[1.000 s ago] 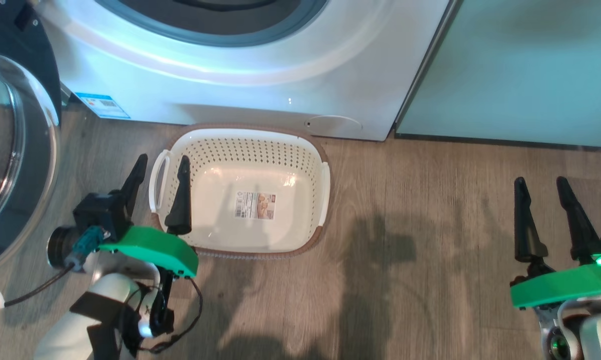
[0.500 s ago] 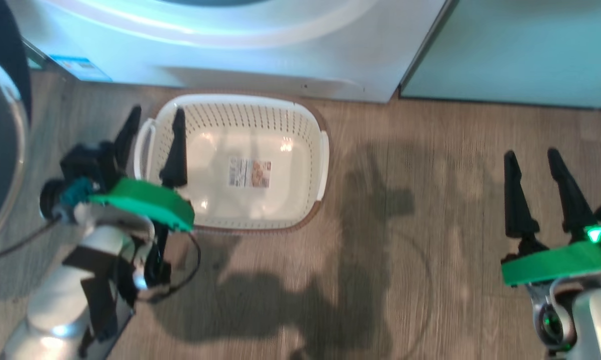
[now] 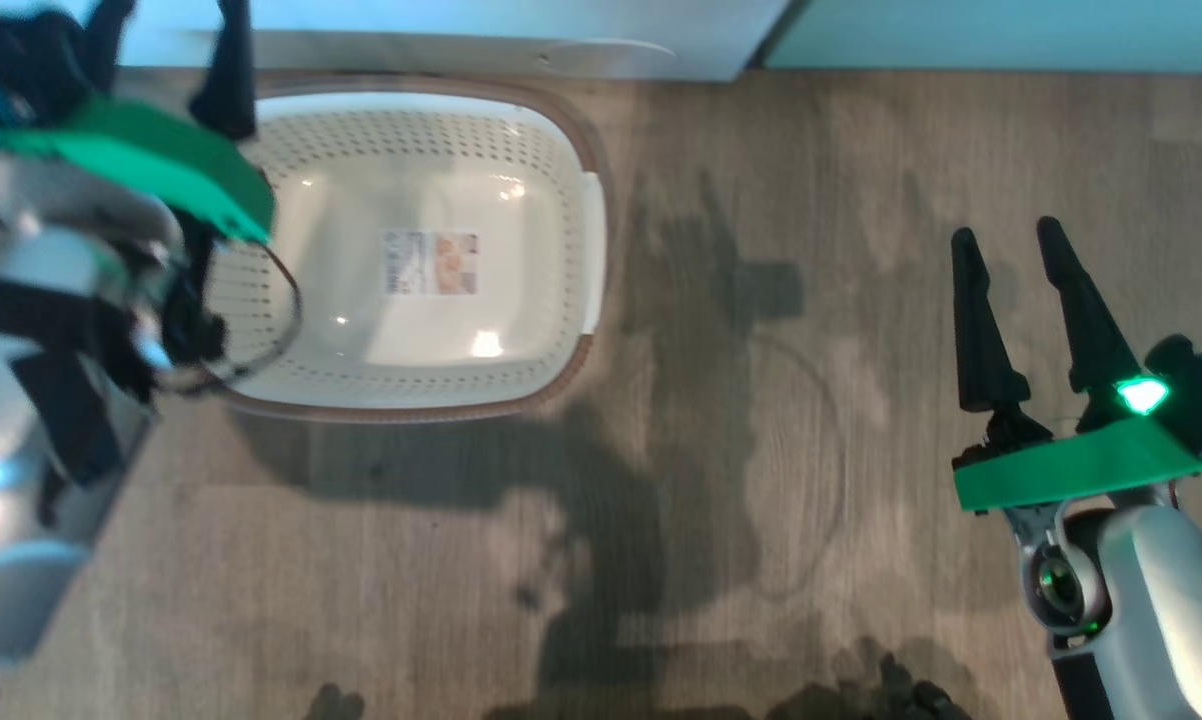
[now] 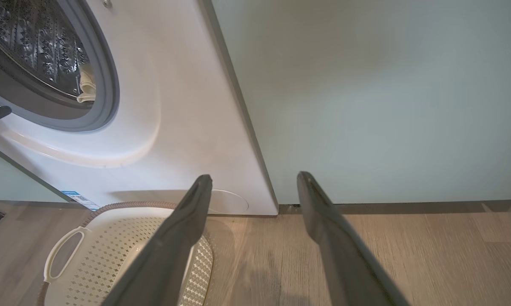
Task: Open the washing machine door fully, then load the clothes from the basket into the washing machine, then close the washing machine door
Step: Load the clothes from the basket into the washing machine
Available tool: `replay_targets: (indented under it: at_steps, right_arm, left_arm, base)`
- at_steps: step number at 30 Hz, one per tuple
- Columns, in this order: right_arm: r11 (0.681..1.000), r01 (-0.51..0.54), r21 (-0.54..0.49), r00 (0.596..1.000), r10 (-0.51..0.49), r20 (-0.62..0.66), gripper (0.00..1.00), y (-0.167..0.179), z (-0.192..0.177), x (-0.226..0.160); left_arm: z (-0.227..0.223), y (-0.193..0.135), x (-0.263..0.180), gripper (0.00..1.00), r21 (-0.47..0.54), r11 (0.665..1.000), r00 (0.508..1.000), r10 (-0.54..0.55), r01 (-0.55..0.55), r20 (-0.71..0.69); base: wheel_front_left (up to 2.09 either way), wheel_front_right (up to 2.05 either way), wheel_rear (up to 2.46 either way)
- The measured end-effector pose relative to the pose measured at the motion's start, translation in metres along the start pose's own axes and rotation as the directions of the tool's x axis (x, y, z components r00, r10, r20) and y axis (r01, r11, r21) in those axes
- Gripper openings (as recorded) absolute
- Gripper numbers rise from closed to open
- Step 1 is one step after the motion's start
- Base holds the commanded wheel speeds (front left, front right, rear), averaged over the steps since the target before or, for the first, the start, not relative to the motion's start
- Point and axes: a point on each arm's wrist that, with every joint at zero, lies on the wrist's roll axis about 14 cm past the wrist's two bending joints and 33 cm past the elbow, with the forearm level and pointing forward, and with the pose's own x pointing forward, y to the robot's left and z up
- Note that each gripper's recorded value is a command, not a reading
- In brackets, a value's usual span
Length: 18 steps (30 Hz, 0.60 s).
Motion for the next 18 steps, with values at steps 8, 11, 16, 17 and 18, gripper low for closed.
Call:
replay_targets:
  at_steps: [8, 11, 16, 17, 18]
  right_arm:
    - [0.999, 0.034, 0.023, 0.999, -0.034, -0.017, 1.00, -0.015, -0.008, 0.003]
    - [0.999, 0.043, 0.032, 0.999, -0.042, -0.015, 1.00, -0.019, -0.007, 0.005]
    - [0.997, 0.062, 0.047, 0.998, -0.061, -0.021, 1.00, -0.027, -0.009, 0.006]
    - [0.996, 0.067, 0.051, 0.998, -0.066, -0.022, 1.00, -0.029, -0.010, 0.005]
    - [0.996, 0.071, 0.053, 0.997, -0.070, -0.024, 1.00, -0.031, -0.010, 0.005]
  left_arm:
    - [0.004, -0.003, 0.058, 1.00, -0.001, 0.999, 0.997, -0.048, 0.048, -0.061]
    - [0.006, -0.003, 0.080, 1.00, 0.007, 0.998, 0.994, -0.057, 0.058, -0.090]
    - [0.006, 0.002, 0.112, 1.00, 0.011, 0.998, 0.989, -0.054, 0.056, -0.141]
    - [0.006, 0.003, 0.117, 1.00, 0.016, 0.998, 0.988, -0.051, 0.054, -0.148]
    - [0.005, 0.004, 0.123, 1.00, 0.019, 0.998, 0.987, -0.048, 0.052, -0.156]
  base:
    - [0.00, 0.00, 0.00]
    - [0.00, 0.00, 0.00]
    - [0.00, 0.00, 0.00]
    - [0.00, 0.00, 0.00]
    - [0.00, 0.00, 0.00]
